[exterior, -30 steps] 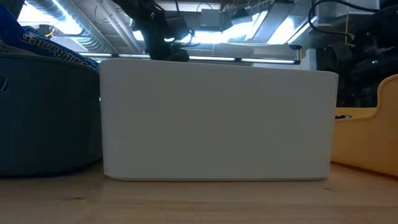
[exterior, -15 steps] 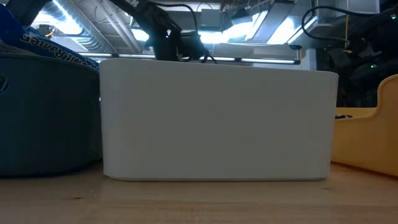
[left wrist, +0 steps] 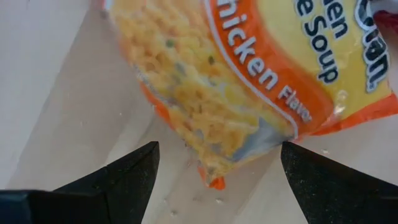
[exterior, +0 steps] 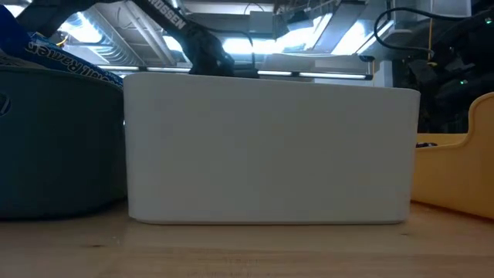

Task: Sort Maruchan noodles
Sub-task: Put the orange noodle pack into the white bin

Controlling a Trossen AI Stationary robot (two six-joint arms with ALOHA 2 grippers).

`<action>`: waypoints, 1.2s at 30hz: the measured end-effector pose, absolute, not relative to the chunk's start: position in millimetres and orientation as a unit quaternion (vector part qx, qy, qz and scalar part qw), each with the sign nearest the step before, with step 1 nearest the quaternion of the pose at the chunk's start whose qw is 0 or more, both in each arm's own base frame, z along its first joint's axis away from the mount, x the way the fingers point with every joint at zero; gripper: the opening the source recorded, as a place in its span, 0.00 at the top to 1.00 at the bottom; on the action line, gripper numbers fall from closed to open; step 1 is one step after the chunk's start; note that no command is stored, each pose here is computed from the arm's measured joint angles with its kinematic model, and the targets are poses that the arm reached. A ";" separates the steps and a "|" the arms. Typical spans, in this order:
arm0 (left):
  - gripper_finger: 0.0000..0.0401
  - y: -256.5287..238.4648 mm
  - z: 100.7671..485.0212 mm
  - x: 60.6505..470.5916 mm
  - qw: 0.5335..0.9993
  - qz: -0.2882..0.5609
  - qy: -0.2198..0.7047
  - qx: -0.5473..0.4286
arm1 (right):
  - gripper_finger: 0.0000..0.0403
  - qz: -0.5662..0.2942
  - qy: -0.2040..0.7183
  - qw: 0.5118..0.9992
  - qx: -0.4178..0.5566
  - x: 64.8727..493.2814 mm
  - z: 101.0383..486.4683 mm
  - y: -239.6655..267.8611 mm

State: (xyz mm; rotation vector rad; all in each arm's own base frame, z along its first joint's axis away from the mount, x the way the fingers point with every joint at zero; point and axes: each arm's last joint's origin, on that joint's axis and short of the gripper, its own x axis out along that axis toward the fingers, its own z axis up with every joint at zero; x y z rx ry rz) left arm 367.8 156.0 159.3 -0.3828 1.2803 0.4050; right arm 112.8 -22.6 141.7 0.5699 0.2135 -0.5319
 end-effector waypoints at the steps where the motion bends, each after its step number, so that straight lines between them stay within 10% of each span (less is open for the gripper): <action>1: 0.18 155.0 157.4 368.8 0.766 0.183 0.592 -0.171 | 0.51 -0.259 0.104 0.919 0.277 112.8 141.8 -22.6; 9: 0.33 155.7 141.8 374.1 0.762 0.191 0.599 -0.154 | 0.51 -0.259 0.104 0.919 0.277 112.8 141.9 -22.6; 25: 0.95 148.2 139.6 378.1 0.762 0.193 0.602 -0.139 | 0.51 -0.259 0.103 0.918 0.281 112.8 141.7 -22.6; 36: 0.99 121.6 172.2 375.4 0.772 0.189 0.589 -0.146 | 0.51 -0.258 0.104 0.918 0.281 112.8 141.7 -22.6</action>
